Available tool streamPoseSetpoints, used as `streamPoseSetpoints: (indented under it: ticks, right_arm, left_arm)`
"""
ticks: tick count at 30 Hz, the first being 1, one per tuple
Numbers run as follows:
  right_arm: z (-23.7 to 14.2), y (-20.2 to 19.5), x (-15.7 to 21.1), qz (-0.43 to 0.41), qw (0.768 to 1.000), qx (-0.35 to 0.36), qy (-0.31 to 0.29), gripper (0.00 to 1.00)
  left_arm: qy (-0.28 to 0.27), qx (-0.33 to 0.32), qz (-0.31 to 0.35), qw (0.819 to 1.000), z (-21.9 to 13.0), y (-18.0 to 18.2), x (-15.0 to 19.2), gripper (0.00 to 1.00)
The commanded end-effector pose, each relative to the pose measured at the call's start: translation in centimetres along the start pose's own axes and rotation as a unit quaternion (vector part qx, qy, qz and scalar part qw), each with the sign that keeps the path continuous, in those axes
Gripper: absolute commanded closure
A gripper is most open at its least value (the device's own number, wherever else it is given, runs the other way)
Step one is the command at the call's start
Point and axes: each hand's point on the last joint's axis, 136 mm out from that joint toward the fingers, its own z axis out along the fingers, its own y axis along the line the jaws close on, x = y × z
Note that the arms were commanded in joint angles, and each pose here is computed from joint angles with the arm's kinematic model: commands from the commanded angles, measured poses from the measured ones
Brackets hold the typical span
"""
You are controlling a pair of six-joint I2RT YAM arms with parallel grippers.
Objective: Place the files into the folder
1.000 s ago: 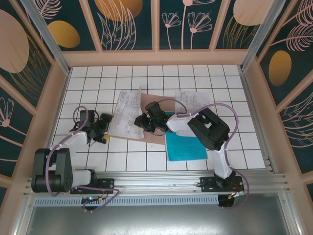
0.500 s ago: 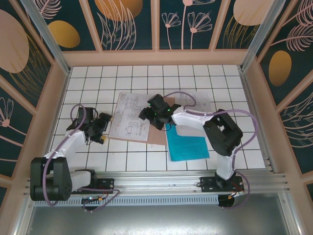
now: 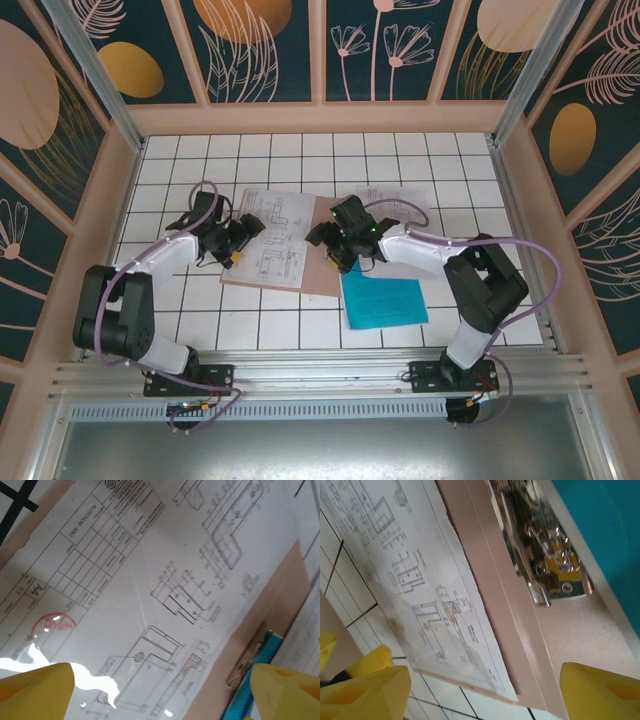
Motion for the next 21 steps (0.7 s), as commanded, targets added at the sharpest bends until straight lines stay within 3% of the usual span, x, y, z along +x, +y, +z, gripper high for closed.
streamPoseSetpoints:
  ticks: [1,8,13,21]
  right_arm:
    - [1.3,-0.7,1.3,0.03,0.999,-0.006,0.039,0.21]
    - [3.2,-2.6,0.8,0.025,0.998,0.034,0.041,0.21]
    - [3.0,-3.6,-1.8,-0.009,0.998,0.067,0.003,0.21]
    - [2.7,-4.5,-4.7,-0.039,0.996,0.083,-0.015,0.2]
  left_arm:
    - [0.021,0.007,0.048,0.999,1.3,-0.4,0.6,0.1]
    - [0.03,-0.02,0.025,0.999,2.1,2.5,1.9,0.1]
    - [0.043,-0.018,0.001,0.999,2.0,3.7,3.6,0.1]
    - [0.077,0.006,-0.013,0.997,2.6,3.1,6.1,0.1]
